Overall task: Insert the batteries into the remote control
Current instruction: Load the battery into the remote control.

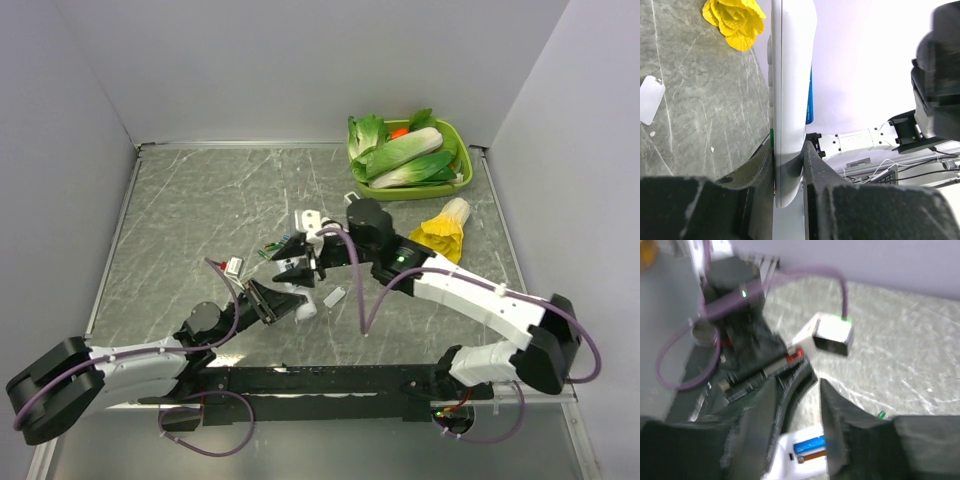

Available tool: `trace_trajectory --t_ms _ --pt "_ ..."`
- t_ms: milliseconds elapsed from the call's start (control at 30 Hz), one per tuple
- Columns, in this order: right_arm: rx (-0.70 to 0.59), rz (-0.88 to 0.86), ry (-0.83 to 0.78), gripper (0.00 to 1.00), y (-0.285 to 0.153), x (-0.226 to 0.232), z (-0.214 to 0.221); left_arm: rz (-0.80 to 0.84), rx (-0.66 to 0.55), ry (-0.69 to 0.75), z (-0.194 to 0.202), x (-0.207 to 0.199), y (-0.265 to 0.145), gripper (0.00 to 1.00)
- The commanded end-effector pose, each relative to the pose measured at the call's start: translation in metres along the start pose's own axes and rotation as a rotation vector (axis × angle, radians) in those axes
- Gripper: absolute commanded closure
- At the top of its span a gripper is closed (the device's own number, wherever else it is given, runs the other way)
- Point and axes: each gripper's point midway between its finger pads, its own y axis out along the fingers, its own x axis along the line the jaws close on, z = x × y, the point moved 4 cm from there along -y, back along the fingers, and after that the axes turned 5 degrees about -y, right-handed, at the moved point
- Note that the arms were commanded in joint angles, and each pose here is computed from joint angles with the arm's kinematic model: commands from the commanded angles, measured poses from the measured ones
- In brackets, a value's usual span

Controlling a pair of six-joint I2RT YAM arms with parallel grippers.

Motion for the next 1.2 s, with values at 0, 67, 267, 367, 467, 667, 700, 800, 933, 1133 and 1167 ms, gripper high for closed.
trace_trajectory --t_ms 0,67,267,367,467,667,700,800,933,1133,1167 --pt "-0.126 0.150 0.036 0.38 -0.029 -0.006 -0.055 0.084 -0.002 0.002 0.002 -0.006 -0.010 0.99" --pt "-0.131 0.240 0.125 0.30 -0.042 -0.012 -0.056 0.107 0.003 0.012 0.002 -0.011 -0.010 0.99" --pt "-0.069 0.358 0.449 0.06 -0.062 -0.015 -0.008 0.166 0.007 0.061 0.001 -0.026 -0.011 0.99" --pt "-0.092 0.324 0.556 0.05 -0.061 -0.010 -0.001 0.192 0.006 0.084 0.000 -0.033 -0.011 0.99" --pt "-0.123 0.273 0.633 0.05 -0.054 -0.003 0.009 0.216 0.008 0.100 0.000 -0.039 -0.013 0.99" --pt "-0.210 0.160 0.720 0.09 -0.042 0.003 0.007 0.242 0.014 0.116 0.000 -0.049 -0.011 0.99" --pt "-0.219 0.150 0.724 0.09 -0.041 0.004 0.005 0.243 0.013 0.114 -0.001 -0.049 -0.011 0.99" --pt "-0.210 0.137 0.749 0.13 -0.037 0.002 0.009 0.251 0.015 0.109 0.000 -0.050 -0.011 0.99" --pt "-0.191 0.133 0.771 0.17 -0.033 0.001 0.015 0.266 0.023 0.107 0.001 -0.053 -0.011 0.99" --pt "-0.170 0.117 0.791 0.24 -0.029 0.002 0.020 0.270 0.021 0.112 0.000 -0.056 -0.011 0.99" --pt "-0.169 0.117 0.792 0.26 -0.029 0.001 0.021 0.270 0.021 0.115 0.000 -0.056 -0.010 0.99"
